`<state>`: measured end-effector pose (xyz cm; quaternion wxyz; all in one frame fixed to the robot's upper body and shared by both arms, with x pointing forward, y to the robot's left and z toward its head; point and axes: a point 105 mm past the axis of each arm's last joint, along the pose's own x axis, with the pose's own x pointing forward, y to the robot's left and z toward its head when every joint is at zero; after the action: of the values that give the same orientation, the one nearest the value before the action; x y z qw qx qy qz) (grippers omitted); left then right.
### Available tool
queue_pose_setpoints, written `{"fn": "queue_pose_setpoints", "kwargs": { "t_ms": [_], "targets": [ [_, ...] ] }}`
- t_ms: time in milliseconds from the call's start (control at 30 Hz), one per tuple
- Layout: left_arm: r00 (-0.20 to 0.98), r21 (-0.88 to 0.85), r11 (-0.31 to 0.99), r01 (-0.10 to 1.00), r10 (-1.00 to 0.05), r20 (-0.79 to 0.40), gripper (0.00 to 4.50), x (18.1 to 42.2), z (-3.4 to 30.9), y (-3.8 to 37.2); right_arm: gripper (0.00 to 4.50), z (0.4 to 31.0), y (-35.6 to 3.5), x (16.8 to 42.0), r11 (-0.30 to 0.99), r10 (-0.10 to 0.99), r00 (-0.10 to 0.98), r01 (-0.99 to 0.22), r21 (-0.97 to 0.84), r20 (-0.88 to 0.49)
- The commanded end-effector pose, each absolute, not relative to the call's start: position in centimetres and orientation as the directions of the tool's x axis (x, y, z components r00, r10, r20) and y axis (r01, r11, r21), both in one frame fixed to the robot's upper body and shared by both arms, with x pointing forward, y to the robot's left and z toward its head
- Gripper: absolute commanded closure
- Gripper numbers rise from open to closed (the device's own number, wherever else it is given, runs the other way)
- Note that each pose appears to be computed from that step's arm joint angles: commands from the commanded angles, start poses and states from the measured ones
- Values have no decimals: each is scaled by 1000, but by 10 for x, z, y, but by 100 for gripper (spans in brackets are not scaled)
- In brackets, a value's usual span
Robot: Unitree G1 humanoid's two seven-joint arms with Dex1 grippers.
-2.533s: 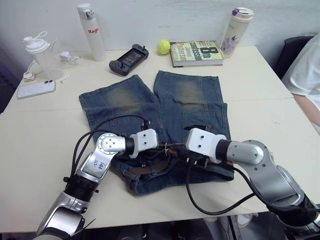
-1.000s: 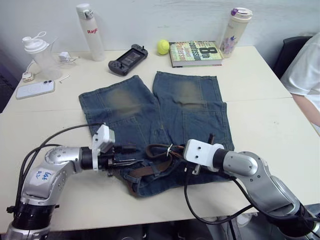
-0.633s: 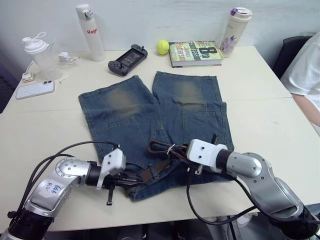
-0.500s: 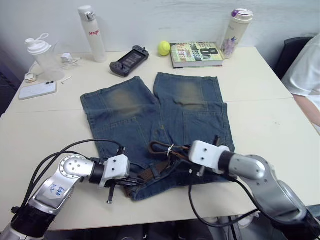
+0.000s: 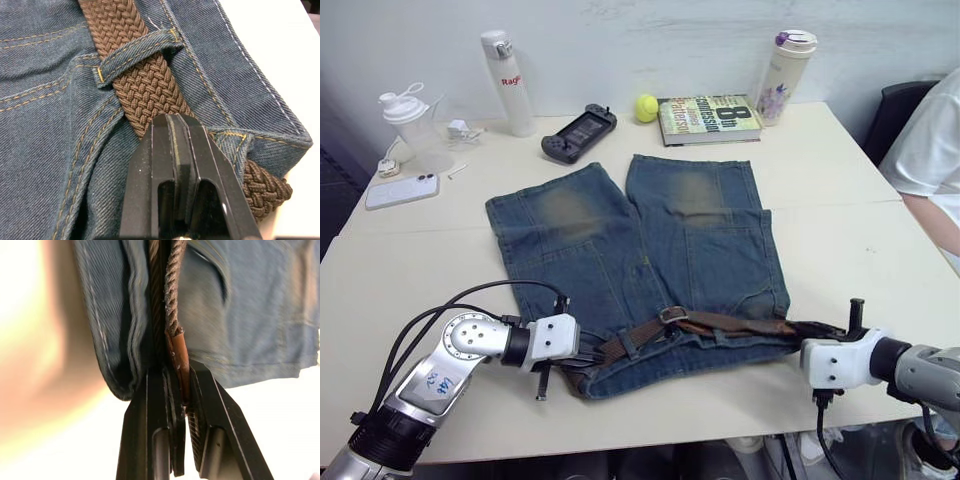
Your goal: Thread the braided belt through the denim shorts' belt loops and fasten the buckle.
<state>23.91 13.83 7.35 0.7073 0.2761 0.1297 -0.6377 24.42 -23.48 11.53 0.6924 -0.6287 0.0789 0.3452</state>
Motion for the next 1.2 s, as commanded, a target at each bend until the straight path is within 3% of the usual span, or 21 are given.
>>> {"fn": "queue_pose_setpoints", "kwargs": {
  "t_ms": [33, 400, 500, 700, 867, 1000, 1100, 1133, 1167, 1200],
  "targets": [
    [155, 140, 81, 987, -729, -667, 445, 233, 38, 165, 450, 119, -267, 255, 14, 229, 817, -546, -837, -529],
    [156, 161, 62, 985, -712, -685, 445, 229, 37, 170, 450, 124, -264, 262, 11, 212, 863, -471, -882, -458],
    [183, 193, 72, 979, -736, -652, 445, 232, 45, 166, 450, 129, -244, 260, 66, 306, 854, -461, -885, -422],
    [220, 264, 75, 962, -786, -578, 445, 238, 73, 159, 450, 126, -216, 247, 142, 434, 792, -530, -836, -428],
    [221, 329, 3, 944, -748, -626, 445, 232, 80, 174, 450, 112, -227, 241, 91, 392, 767, -581, -809, -508],
    [281, 374, 85, 924, -813, -509, 450, 239, 109, 170, 288, 120, -222, 242, 257, 422, 774, -601, -757, -472],
    [317, 371, 164, 914, -859, -403, 450, 242, 130, 166, 127, 126, -215, 238, 340, 471, 745, -647, -683, -472],
    [309, 324, 191, 927, -878, -367, 397, 239, 138, 166, 74, 132, -212, 235, 381, 506, 723, -676, -630, -470],
    [299, 286, 205, 936, -892, -338, 384, 236, 145, 166, 56, 137, -209, 232, 409, 536, 703, -700, -585, -467],
    [291, 241, 220, 945, -903, -316, 361, 233, 151, 167, 7, 142, -206, 227, 440, 574, 673, -734, -518, -466]
  ]
}}
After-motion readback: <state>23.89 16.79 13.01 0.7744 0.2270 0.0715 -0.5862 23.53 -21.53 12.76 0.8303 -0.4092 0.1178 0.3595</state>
